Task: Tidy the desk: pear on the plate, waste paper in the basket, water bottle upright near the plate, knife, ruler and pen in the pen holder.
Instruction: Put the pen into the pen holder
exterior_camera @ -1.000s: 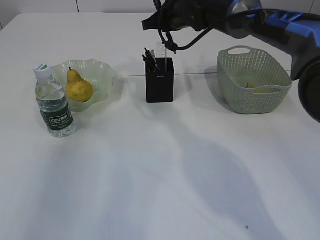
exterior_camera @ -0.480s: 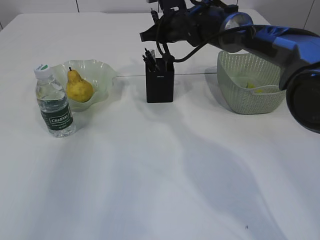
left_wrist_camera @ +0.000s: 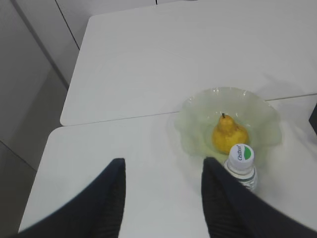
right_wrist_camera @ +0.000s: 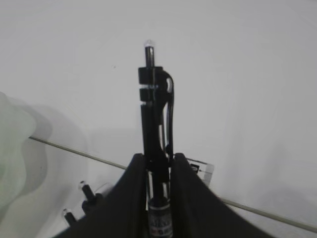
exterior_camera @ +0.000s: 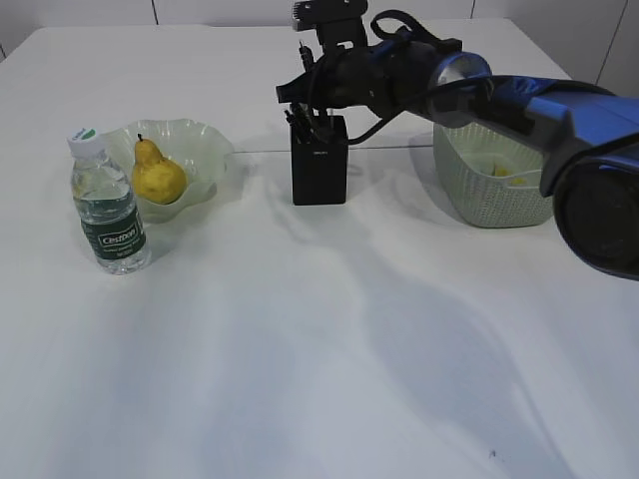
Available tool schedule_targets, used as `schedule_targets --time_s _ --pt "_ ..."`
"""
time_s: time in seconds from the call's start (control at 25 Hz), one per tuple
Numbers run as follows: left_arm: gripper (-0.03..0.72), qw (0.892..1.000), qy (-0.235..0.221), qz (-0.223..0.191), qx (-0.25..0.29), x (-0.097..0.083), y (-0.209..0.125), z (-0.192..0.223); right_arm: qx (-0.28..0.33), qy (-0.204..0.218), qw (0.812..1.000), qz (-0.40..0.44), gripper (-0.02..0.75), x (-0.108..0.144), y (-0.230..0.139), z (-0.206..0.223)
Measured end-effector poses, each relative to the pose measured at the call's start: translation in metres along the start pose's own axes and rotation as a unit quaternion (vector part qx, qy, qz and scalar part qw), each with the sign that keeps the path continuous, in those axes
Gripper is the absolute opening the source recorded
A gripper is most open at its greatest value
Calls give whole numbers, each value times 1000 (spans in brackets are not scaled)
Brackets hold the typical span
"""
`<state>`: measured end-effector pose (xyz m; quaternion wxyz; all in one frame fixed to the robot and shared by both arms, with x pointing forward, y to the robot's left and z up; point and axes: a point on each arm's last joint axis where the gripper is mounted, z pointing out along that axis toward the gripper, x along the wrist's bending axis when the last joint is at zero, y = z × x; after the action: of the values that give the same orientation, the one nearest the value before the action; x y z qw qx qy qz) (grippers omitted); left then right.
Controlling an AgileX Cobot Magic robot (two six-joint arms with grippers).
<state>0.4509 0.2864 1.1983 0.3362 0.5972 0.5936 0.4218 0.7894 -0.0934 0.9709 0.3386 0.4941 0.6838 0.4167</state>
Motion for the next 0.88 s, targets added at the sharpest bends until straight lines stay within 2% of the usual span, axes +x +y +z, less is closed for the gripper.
schedule_targets --time_s 0.88 --pt "347 1000 -5 0 -14 -1 3 0 5 1 1000 13 119 1 -5 3"
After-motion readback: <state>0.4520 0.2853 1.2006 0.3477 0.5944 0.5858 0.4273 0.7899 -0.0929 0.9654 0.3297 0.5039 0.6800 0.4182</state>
